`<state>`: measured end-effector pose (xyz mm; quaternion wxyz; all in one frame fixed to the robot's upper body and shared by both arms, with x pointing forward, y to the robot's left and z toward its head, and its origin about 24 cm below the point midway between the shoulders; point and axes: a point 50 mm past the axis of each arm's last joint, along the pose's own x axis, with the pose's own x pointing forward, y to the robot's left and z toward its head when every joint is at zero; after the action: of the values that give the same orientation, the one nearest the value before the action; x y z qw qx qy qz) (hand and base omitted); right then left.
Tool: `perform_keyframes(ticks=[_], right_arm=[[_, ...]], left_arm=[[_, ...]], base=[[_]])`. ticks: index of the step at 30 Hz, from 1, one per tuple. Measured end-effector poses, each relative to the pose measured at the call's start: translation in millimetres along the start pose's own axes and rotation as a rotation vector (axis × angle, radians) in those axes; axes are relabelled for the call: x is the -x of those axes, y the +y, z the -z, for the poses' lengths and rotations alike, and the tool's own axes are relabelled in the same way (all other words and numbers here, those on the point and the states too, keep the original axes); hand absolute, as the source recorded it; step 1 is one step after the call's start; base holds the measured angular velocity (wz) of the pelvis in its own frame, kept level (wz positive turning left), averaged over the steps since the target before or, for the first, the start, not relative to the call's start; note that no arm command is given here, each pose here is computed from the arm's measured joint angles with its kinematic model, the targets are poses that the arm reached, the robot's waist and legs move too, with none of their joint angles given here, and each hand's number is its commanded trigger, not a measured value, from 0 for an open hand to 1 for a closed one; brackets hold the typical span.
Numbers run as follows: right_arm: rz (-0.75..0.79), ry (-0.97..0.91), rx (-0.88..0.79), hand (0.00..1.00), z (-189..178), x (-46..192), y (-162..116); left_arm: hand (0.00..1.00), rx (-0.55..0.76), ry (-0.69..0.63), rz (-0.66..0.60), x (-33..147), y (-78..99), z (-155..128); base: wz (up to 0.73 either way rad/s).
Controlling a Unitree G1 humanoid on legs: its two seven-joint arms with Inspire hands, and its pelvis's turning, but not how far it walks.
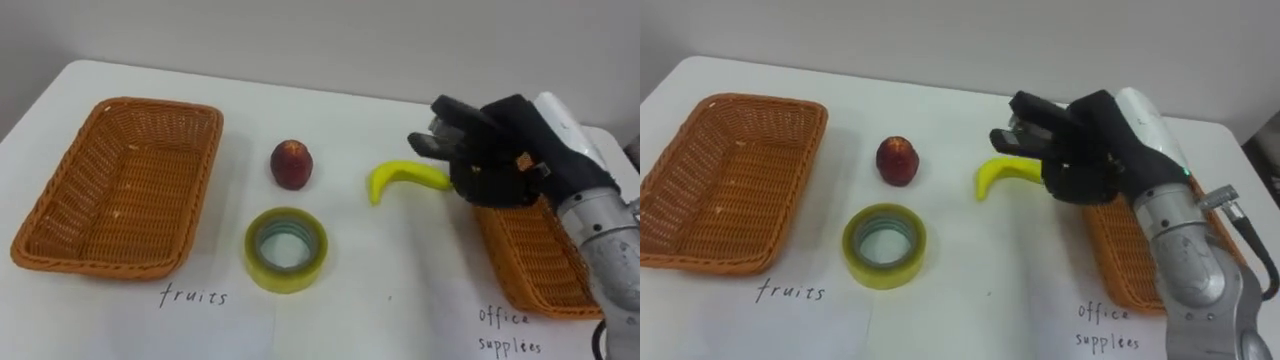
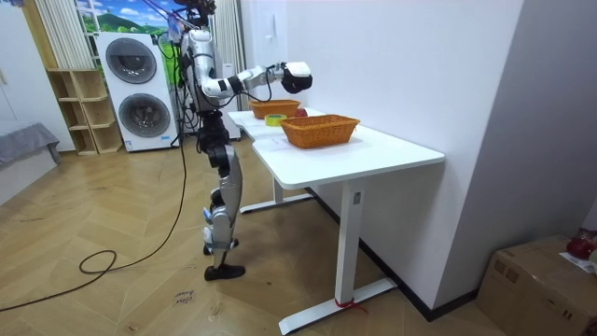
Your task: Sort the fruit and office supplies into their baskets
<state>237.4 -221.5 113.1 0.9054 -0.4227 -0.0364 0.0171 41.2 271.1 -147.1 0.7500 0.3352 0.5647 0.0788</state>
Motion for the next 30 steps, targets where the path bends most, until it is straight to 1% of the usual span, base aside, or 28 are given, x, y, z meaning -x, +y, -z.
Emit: perform_keyframes(ticks=[7,12,20,23,26,30], right_arm=[[0.071,-0.007,-0.003,1.00,-0.1,-0.2,-5.4],[0.123,-0.003,0.039,1.00,2.7,0.2,-13.8],[0.249,0.065,0.086,1.00,24.7,3.0,-32.5],[0.285,0.075,0.088,1.00,27.0,4.4,-36.9],[0.307,0.107,0.068,1.00,35.5,7.7,-37.6],[0.271,0.180,0.045,1.00,52.3,12.7,-29.0]], left_arm=[[0.00,-0.006,0.028,0.015,3.0,-4.7,10.6],[0.00,0.013,0.052,0.028,5.3,-10.2,15.6],[0.00,0.030,0.091,0.034,7.2,-12.1,25.3],[0.00,0.036,0.100,0.034,8.0,-12.0,28.3],[0.00,0.043,0.101,0.037,8.1,-11.1,29.0],[0.00,0.039,0.104,0.043,8.7,-12.3,29.9]], base=[[0.00],[0.00],[0.00],[-0.03],[-0.02],[0.00]])
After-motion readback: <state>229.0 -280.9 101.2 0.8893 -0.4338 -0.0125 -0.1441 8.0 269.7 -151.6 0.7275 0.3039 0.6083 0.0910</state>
